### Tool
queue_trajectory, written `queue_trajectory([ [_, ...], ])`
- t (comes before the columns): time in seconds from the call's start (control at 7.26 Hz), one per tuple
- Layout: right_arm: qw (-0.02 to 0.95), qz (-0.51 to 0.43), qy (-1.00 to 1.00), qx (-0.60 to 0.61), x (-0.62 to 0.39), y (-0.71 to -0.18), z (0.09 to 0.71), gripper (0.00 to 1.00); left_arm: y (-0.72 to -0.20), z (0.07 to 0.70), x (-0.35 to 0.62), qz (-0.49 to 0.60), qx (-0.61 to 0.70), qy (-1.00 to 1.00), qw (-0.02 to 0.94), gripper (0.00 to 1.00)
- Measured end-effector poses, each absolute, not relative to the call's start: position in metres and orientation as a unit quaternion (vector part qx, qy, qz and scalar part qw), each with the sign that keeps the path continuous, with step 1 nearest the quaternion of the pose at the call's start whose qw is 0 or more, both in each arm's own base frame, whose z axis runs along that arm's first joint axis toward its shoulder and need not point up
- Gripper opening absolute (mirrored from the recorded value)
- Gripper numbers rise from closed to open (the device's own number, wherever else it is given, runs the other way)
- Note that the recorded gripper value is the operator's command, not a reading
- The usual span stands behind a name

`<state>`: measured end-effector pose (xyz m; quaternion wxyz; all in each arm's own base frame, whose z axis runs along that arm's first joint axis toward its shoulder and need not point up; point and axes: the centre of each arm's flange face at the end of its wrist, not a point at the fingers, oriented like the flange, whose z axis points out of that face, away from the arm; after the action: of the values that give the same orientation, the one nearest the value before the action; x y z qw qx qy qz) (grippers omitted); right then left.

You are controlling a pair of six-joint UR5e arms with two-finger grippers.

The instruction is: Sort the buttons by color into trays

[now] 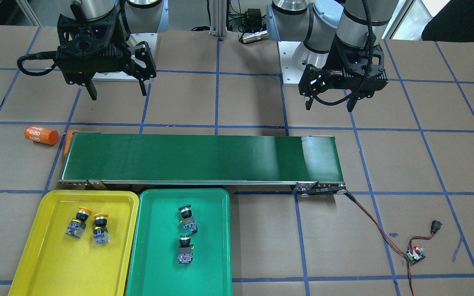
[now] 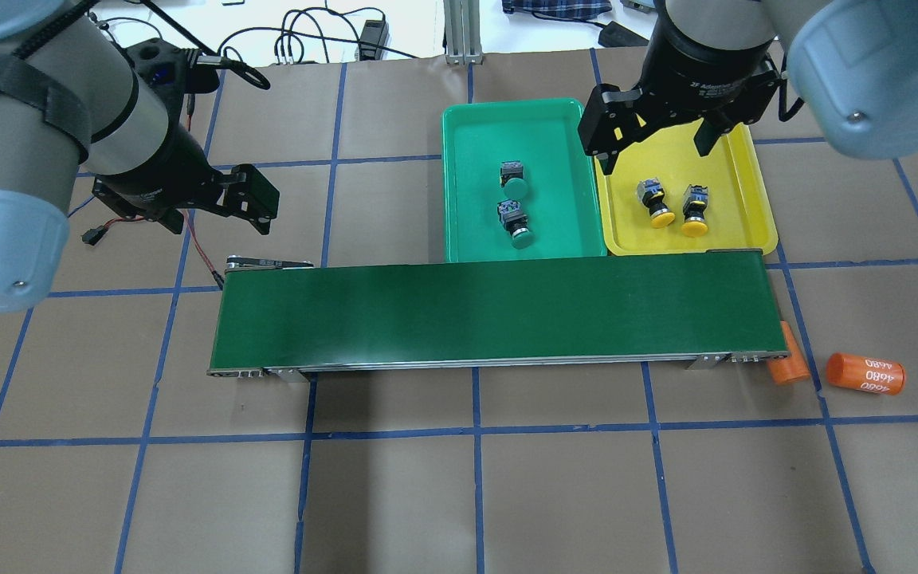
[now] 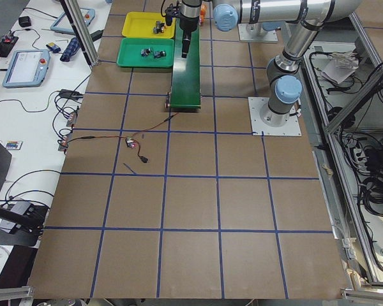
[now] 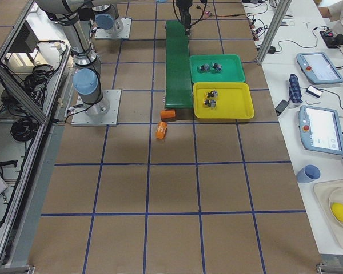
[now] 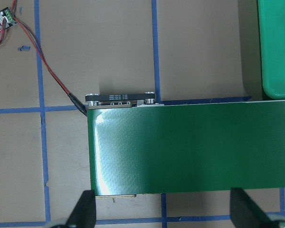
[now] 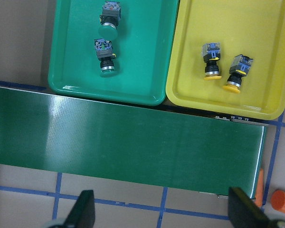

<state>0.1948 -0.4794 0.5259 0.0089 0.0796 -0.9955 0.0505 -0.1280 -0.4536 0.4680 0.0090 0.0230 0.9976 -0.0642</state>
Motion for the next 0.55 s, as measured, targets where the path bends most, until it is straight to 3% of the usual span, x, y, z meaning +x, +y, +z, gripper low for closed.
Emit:
queue_trajectory([
  [0.55,0.009,0.058,-0.995,0.08,0.195,-0.481,0.527,1.0,-0.457,0.455,-0.122,-0.043,0.022,0.999,0.013,1.0],
])
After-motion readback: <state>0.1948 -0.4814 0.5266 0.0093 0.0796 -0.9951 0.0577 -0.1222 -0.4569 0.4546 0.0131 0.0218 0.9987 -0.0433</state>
